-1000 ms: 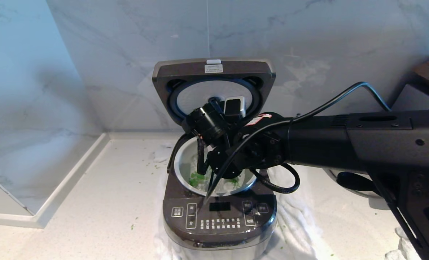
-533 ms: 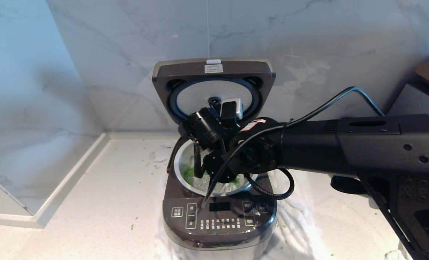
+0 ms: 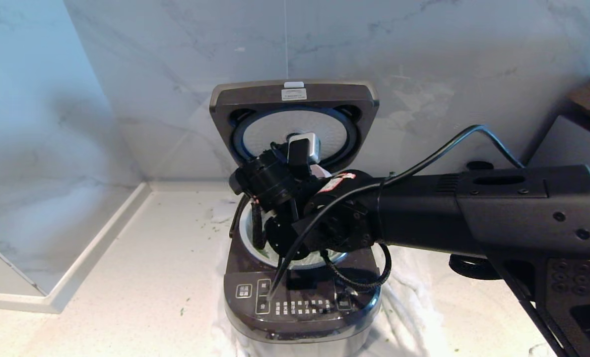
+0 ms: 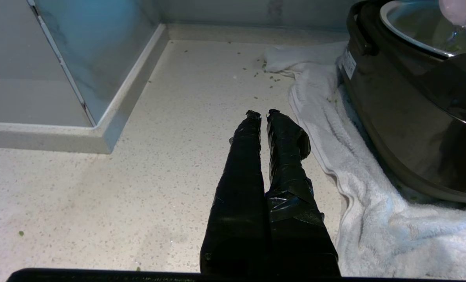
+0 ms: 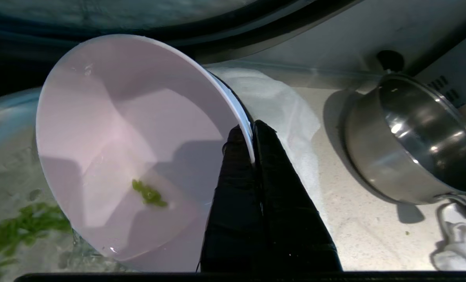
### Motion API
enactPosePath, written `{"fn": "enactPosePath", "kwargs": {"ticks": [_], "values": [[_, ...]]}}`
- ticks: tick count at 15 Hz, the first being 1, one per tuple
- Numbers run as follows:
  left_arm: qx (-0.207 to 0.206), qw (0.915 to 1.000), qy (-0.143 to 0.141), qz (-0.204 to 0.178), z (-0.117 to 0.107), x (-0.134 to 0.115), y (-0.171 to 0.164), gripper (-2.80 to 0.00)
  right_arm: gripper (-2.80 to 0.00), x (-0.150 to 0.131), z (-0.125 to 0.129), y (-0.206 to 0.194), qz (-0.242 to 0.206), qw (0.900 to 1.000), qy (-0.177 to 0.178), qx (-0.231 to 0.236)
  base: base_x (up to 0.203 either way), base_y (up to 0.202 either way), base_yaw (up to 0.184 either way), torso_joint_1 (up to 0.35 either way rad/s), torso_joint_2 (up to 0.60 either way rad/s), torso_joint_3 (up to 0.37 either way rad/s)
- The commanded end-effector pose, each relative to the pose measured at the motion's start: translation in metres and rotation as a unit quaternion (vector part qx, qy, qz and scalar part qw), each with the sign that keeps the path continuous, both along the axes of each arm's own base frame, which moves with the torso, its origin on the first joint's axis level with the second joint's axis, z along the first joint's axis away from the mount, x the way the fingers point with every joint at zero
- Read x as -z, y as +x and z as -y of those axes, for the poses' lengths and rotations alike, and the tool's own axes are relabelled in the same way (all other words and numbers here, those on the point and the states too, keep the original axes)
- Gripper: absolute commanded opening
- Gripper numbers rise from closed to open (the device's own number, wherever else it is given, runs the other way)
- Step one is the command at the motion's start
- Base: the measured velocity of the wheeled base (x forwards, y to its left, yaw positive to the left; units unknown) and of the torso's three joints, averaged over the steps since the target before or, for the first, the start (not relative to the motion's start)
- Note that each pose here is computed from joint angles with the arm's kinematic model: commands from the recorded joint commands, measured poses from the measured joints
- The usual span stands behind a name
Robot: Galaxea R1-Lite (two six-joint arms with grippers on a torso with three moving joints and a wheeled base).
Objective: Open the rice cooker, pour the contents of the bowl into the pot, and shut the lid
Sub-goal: Pour the water from the bowl into the rice cooker
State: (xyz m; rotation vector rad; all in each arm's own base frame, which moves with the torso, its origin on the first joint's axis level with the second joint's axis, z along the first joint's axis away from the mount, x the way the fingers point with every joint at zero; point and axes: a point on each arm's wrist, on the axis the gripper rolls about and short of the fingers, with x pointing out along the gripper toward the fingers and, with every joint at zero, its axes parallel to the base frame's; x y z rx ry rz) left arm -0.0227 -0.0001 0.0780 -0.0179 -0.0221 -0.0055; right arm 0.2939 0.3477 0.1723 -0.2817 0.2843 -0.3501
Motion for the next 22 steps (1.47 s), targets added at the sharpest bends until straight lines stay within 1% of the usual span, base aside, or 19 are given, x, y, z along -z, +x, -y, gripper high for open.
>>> {"fn": "enactPosePath", "kwargs": {"ticks": [1, 2, 3, 6, 9, 12, 22], "values": [[0.000, 1.0000, 0.000, -0.003, 0.000, 0.002, 0.001, -2.80, -2.80, 0.006, -0.001, -0.001, -0.004, 1.000, -0.015, 0.003, 0.000, 0.000, 0.000, 0.000, 0.00, 0.000], [0.000, 1.0000, 0.000, -0.003, 0.000, 0.002, 0.001, -2.80, -2.80, 0.008, 0.000, -0.002, -0.007, 0.999, -0.034, 0.007, 0.000, 0.000, 0.000, 0.000, 0.00, 0.000], [0.000, 1.0000, 0.000, -0.003, 0.000, 0.002, 0.001, -2.80, -2.80, 0.009, -0.001, -0.004, -0.006, 0.999, -0.043, 0.010, 0.000, 0.000, 0.000, 0.000, 0.00, 0.000], [0.000, 1.0000, 0.000, -0.003, 0.000, 0.002, 0.001, -2.80, -2.80, 0.008, -0.005, -0.010, -0.008, 0.999, -0.052, 0.000, 0.000, 0.000, 0.000, 0.000, 0.00, 0.000], [0.000, 1.0000, 0.000, -0.003, 0.000, 0.002, 0.001, -2.80, -2.80, 0.004, -0.006, -0.011, -0.009, 0.998, -0.069, -0.001, 0.000, 0.000, 0.000, 0.000, 0.00, 0.000], [0.000, 1.0000, 0.000, -0.003, 0.000, 0.002, 0.001, -2.80, -2.80, 0.007, -0.006, -0.011, -0.007, 0.996, -0.087, 0.011, 0.000, 0.000, 0.000, 0.000, 0.00, 0.000], [0.000, 1.0000, 0.000, -0.003, 0.000, 0.002, 0.001, -2.80, -2.80, 0.007, -0.006, -0.011, -0.006, 0.996, -0.093, 0.014, 0.000, 0.000, 0.000, 0.000, 0.00, 0.000]]}}
